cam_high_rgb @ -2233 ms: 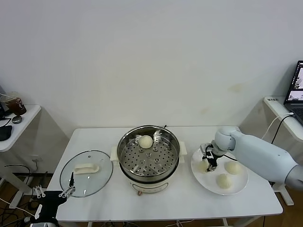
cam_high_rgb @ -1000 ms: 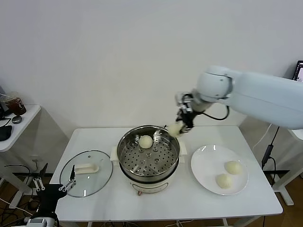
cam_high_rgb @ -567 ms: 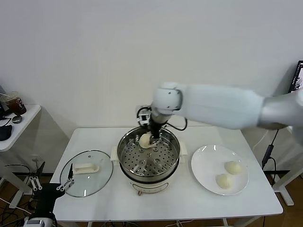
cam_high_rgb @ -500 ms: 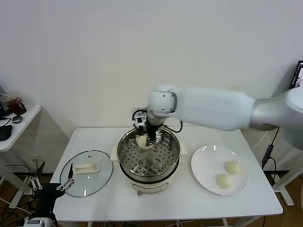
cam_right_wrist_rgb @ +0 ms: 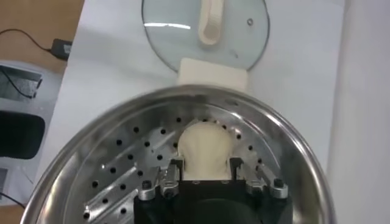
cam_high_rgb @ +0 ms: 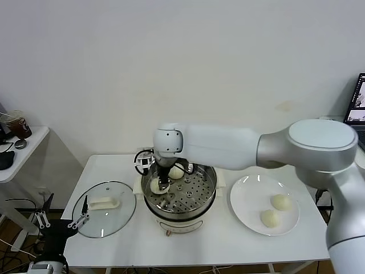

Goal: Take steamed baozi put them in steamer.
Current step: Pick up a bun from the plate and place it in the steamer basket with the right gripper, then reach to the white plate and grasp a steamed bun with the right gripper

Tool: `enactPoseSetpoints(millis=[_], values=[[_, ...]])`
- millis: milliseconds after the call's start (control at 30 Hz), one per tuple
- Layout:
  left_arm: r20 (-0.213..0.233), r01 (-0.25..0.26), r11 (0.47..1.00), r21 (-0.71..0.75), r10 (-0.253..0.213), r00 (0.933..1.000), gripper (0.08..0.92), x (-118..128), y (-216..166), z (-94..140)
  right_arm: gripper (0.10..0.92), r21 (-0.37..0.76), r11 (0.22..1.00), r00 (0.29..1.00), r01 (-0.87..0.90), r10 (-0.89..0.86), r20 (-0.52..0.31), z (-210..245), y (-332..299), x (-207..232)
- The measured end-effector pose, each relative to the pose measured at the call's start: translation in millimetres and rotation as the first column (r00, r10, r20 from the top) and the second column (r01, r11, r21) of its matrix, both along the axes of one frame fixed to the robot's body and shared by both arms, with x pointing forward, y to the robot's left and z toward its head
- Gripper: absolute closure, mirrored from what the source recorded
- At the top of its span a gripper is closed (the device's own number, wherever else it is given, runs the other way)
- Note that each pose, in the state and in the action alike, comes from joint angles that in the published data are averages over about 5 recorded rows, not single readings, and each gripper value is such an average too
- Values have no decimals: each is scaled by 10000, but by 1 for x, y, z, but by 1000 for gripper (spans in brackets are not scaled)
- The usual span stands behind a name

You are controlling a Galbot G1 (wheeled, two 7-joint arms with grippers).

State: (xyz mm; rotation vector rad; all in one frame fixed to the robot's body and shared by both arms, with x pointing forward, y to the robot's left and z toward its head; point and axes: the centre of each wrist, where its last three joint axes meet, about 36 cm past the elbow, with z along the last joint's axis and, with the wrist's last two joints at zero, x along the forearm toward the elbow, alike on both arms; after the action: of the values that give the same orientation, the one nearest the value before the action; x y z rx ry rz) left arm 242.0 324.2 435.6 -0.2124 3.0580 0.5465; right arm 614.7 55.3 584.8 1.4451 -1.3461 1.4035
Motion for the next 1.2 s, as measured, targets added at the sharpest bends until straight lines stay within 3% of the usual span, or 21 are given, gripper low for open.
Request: enactPoseSetpoints(millis=[133,500,867,1200], values=[[3,-10,10000,3,10,10000,177,0,0,0,501,-20,10000,10000,18,-18,35,-4,3,0],[7,8,10000,34,-8,10000,177,0,1,0,215,-211,9998,9999,-52,56,163,36,-39,3],[-58,112,9999,-15,-112,9999,177,4,-1,-5,200,-630,9978,9995,-225,238,201,85,-189,-8],[-197,147,9999,-23,-148,9997,177,4,-3,-12,200,-1164,9931,9997,117,-93,211,47,-332,-37]])
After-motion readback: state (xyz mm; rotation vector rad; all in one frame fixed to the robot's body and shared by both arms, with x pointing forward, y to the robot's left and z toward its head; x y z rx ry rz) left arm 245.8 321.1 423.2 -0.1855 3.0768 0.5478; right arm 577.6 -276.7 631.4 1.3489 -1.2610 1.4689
